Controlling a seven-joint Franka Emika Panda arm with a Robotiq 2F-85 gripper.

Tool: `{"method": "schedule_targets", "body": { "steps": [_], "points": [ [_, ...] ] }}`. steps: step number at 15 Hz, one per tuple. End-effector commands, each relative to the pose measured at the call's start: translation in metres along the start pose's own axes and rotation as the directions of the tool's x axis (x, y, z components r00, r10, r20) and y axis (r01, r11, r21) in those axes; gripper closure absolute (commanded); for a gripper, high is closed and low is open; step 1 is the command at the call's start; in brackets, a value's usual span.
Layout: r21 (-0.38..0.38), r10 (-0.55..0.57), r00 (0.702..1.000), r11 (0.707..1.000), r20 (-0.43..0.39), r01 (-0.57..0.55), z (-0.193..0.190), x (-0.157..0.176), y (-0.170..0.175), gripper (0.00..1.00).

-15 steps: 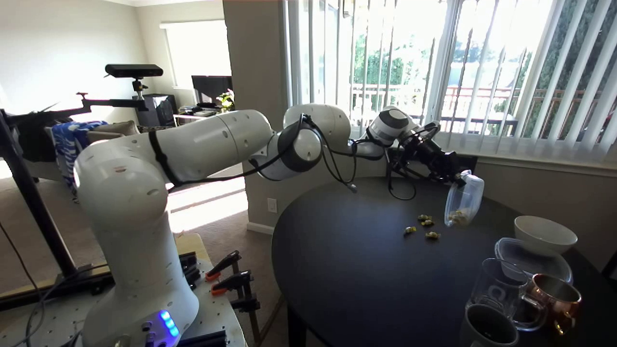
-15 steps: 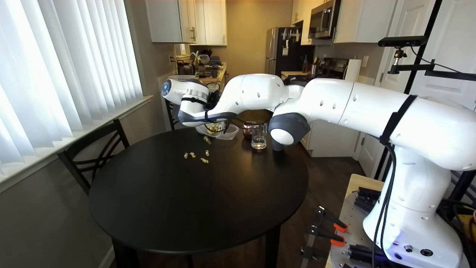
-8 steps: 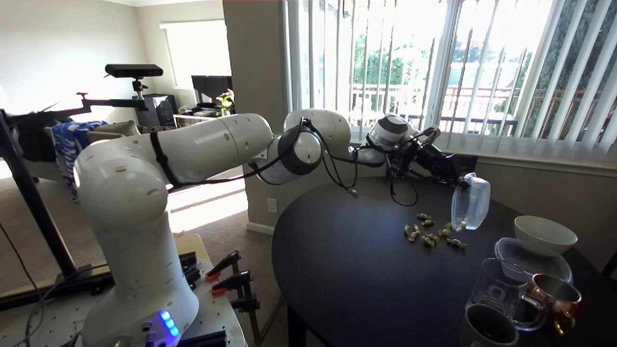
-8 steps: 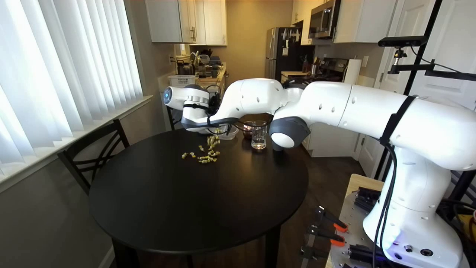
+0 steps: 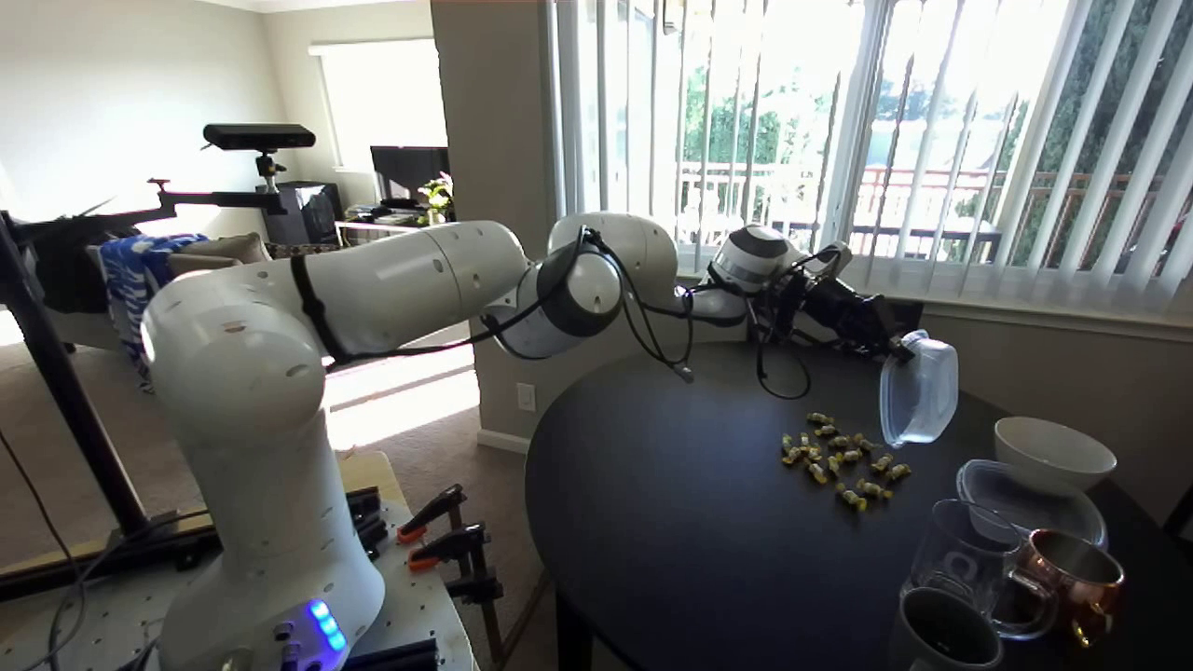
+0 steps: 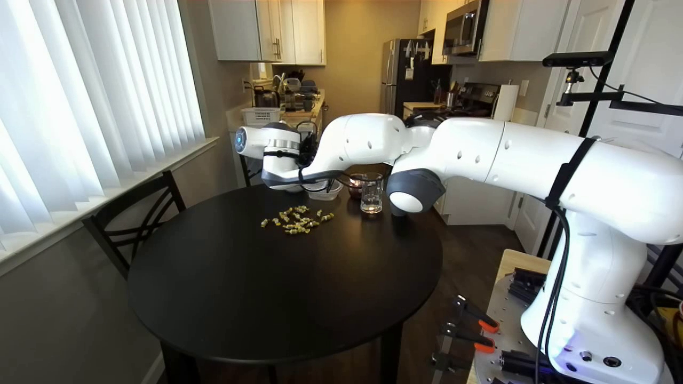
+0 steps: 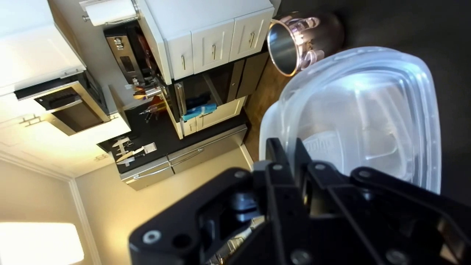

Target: Take the candy out of the bowl

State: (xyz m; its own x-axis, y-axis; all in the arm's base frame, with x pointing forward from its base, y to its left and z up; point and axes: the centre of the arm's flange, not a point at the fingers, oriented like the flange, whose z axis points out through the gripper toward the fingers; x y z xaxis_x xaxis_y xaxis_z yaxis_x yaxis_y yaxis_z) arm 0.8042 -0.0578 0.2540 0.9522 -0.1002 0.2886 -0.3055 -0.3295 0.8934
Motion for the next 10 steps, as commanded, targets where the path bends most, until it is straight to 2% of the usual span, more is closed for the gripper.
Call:
{"method": "schedule_targets", "body": {
  "steps": [1, 3, 5, 10],
  "points": [
    [-0.081, 0.015, 1.000, 0.997, 0.025, -0.013, -0.001, 0.012, 0.000, 0.98],
    [-0.075, 0.011, 0.998, 0.997, 0.063, -0.006, 0.000, 0.012, 0.004, 0.98],
    [-0.035, -0.035, 0.992, 0.999, 0.125, 0.039, 0.001, 0.009, 0.003, 0.98],
    [0.031, -0.163, 0.933, 0.986, 0.320, 0.161, 0.004, -0.012, -0.016, 0.98]
  ]
}}
